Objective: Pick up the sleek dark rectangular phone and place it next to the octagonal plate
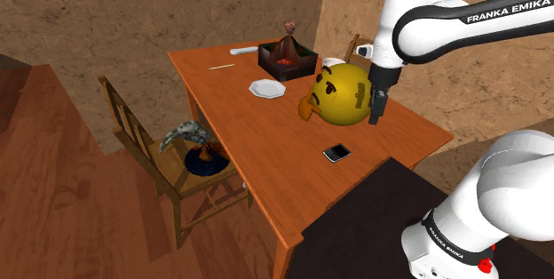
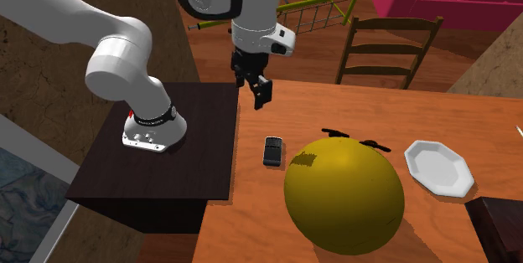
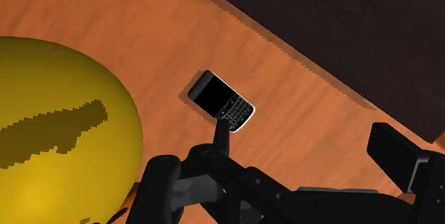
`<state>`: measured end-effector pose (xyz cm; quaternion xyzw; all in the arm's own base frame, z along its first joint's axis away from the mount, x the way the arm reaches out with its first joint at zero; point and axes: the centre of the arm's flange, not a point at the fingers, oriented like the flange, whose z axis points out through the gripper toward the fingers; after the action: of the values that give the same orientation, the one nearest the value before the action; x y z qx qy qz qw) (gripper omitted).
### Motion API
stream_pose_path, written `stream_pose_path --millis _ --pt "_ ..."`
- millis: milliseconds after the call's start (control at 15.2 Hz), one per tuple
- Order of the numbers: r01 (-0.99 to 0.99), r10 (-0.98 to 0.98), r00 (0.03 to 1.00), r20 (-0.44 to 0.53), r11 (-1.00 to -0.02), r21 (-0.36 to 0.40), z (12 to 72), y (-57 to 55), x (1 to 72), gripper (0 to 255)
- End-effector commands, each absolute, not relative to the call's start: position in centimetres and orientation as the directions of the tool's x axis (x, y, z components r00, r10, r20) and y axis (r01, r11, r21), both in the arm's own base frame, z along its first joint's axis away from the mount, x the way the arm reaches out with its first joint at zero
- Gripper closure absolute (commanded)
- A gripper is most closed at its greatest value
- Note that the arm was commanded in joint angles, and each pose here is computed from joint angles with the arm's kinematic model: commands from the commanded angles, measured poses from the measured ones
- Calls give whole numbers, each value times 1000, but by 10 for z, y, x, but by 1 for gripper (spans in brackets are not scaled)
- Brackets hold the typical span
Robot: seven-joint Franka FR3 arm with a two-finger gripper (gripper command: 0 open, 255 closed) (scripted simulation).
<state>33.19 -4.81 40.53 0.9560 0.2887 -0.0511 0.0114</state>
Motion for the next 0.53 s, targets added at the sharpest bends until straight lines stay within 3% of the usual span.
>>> stream_pose_path --millis 0,462 --pt "617 615 783 -91 -787 -7 380 -49 339 0" --pt "799 798 600 -52 -601 -4 294 -52 363 0"
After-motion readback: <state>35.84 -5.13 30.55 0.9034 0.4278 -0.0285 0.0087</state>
